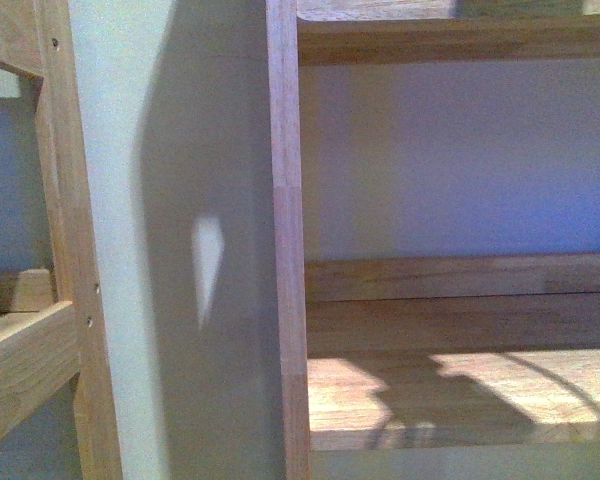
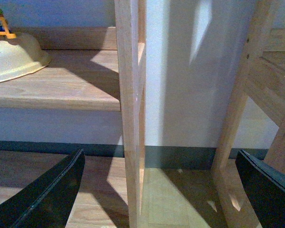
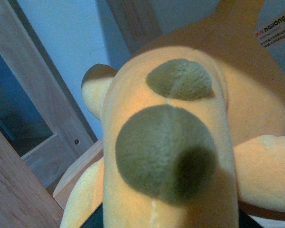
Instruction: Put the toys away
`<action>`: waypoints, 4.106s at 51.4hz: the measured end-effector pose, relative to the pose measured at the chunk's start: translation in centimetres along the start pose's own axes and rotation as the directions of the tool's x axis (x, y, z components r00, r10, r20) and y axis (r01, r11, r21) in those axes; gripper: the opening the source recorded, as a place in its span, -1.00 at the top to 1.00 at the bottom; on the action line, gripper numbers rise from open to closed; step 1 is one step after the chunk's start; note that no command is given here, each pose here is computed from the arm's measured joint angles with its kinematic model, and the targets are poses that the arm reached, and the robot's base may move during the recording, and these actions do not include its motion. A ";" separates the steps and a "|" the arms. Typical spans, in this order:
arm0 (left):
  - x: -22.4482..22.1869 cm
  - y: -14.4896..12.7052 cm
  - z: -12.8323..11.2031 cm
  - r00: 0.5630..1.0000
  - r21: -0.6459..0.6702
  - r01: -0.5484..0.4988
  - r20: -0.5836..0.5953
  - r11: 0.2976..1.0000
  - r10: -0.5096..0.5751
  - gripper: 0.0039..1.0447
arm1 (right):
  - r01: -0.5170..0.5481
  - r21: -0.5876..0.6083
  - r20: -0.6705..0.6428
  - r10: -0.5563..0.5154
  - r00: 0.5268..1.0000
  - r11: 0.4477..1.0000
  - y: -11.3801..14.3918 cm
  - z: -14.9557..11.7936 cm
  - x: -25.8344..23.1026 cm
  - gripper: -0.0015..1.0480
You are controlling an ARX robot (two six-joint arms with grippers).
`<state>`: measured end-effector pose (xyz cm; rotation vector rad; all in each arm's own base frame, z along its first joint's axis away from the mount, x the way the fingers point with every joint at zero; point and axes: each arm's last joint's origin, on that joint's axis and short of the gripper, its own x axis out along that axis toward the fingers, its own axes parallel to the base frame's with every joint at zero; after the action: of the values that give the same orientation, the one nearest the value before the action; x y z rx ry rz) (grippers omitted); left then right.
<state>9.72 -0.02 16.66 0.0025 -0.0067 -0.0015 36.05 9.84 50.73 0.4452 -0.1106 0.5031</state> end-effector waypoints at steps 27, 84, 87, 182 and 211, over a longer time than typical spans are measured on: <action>0.0 0.0 0.0 1.000 0.000 0.000 0.000 1.000 0.000 -0.88 | 0.173 -0.111 0.184 -0.151 0.971 0.979 -1.6 1.2 -2.0 -0.74; 0.0 0.0 0.0 1.000 0.000 0.000 0.000 1.000 0.000 -0.88 | 0.278 -0.365 0.292 -0.174 0.940 0.888 -2.3 -6.6 -28.2 -0.87; 0.0 0.0 0.0 1.000 0.000 0.000 0.000 1.000 0.000 -0.88 | 0.287 -0.371 0.269 -0.193 0.944 0.883 -3.1 -8.5 -29.4 -0.87; 0.0 0.0 0.0 1.000 0.000 0.000 0.000 1.000 0.000 -0.88 | 0.442 -0.435 0.009 -0.488 0.873 0.784 -7.9 -26.4 -34.5 0.16; 0.0 0.0 0.0 1.000 0.000 0.000 0.000 1.000 0.000 -0.88 | 0.442 -0.435 0.009 -0.488 0.873 0.784 -7.9 -26.4 -34.5 -0.87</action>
<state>9.72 -0.02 16.66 0.0025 -0.0067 -0.0015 9.73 -0.03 16.74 0.0032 -0.0036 -0.0004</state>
